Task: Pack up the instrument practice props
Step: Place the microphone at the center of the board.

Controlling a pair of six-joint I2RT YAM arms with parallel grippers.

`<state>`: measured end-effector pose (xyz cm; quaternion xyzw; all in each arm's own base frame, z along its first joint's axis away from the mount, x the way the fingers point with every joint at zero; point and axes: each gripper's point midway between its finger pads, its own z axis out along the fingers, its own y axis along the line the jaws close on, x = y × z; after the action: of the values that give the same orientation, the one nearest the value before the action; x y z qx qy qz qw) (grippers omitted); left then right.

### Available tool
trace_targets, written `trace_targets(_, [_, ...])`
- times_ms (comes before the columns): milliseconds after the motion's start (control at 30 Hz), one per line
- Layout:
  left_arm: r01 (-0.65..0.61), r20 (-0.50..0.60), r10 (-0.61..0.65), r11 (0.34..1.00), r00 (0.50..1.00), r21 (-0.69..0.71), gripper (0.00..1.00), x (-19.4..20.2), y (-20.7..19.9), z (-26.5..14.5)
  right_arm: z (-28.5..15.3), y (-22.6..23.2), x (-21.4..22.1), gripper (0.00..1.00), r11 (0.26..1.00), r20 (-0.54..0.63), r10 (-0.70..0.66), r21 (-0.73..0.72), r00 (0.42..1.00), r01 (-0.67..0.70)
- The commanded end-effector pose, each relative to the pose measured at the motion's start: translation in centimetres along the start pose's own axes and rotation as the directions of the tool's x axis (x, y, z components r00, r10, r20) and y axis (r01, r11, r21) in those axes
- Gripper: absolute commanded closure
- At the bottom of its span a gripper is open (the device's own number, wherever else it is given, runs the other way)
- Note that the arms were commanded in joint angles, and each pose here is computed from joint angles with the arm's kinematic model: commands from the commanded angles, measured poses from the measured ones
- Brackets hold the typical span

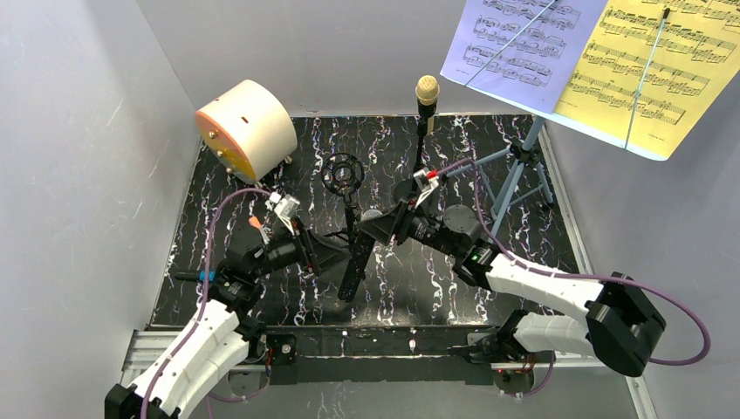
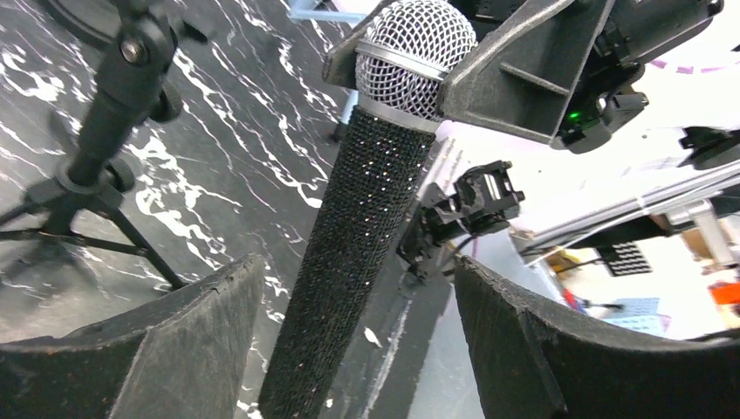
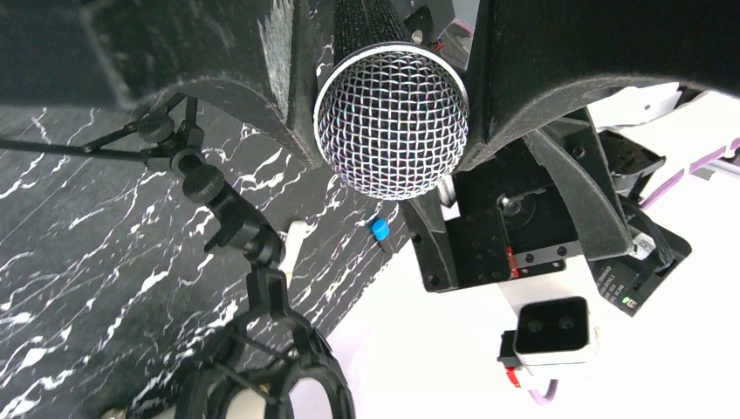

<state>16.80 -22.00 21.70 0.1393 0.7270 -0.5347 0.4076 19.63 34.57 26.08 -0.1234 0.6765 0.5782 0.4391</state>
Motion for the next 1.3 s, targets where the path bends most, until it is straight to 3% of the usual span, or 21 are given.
trace_targets(0, [0.087, -0.003, -0.087, 0.986, 0.996, 0.139, 0.22, 0.3, -1.9, 0.4, 0.6, 2.2, -1.3, 0.99, 0.993, 0.058, 0.067, -0.104, 0.996, -0.060])
trace_targets(267, [0.098, -0.058, -0.091, 0.987, 0.994, 0.126, 0.24, 2.4, -1.4, 1.4, 1.3, 2.9, -0.6, 0.99, 0.982, 0.020, 0.103, -0.160, 0.994, -0.098])
trace_targets(367, [0.074, -0.092, -0.061, 0.987, 0.994, 0.144, 0.29, 3.4, -2.2, 2.2, 1.5, 3.1, -0.2, 0.99, 0.980, 0.004, 0.111, -0.166, 0.994, -0.109])
trace_targets(433, [0.050, -0.113, -0.032, 0.986, 0.993, 0.158, 0.36, 4.0, -2.7, 2.8, 1.5, 3.0, -0.1, 0.99, 0.980, 0.001, 0.114, -0.166, 0.994, -0.112])
trace_targets(567, [0.033, -0.114, -0.016, 0.989, 0.993, 0.145, 0.66, 4.1, -2.6, 3.2, 1.4, 3.0, -0.1, 0.99, 0.981, 0.006, 0.104, -0.165, 0.995, -0.102])
trace_targets(733, [-0.007, -0.083, 0.016, 0.993, 0.996, 0.116, 0.81, 3.3, -2.3, 3.1, 1.1, 3.0, 0.0, 0.99, 0.982, 0.004, 0.092, -0.166, 0.996, -0.090])
trace_targets(800, [-0.007, -0.079, 0.016, 0.994, 0.997, 0.112, 0.80, 3.3, -2.3, 3.1, 1.0, 3.0, 0.1, 0.99, 0.982, 0.003, 0.092, -0.168, 0.996, -0.090])
trace_targets(900, [0.002, -0.078, 0.006, 0.995, 0.997, 0.104, 0.49, 3.3, -2.0, 3.2, 0.9, 3.2, 0.0, 0.99, 0.979, 0.008, 0.095, -0.180, 0.995, -0.092])
trace_targets(967, [0.012, -0.076, -0.004, 0.994, 0.997, 0.108, 0.43, 3.4, -2.0, 3.3, 0.8, 3.3, 0.0, 0.99, 0.978, 0.007, 0.098, -0.188, 0.995, -0.095])
trace_targets(1133, [0.023, -0.066, -0.015, 0.992, 0.998, 0.120, 0.40, 3.2, -2.2, 3.5, 0.7, 3.6, -0.1, 0.99, 0.975, 0.012, 0.101, -0.199, 0.995, -0.096])
trace_targets(1267, [0.021, -0.062, -0.014, 0.992, 0.998, 0.124, 0.54, 3.0, -2.3, 3.5, 0.8, 3.3, 0.1, 0.99, 0.976, 0.009, 0.102, -0.192, 0.995, -0.098])
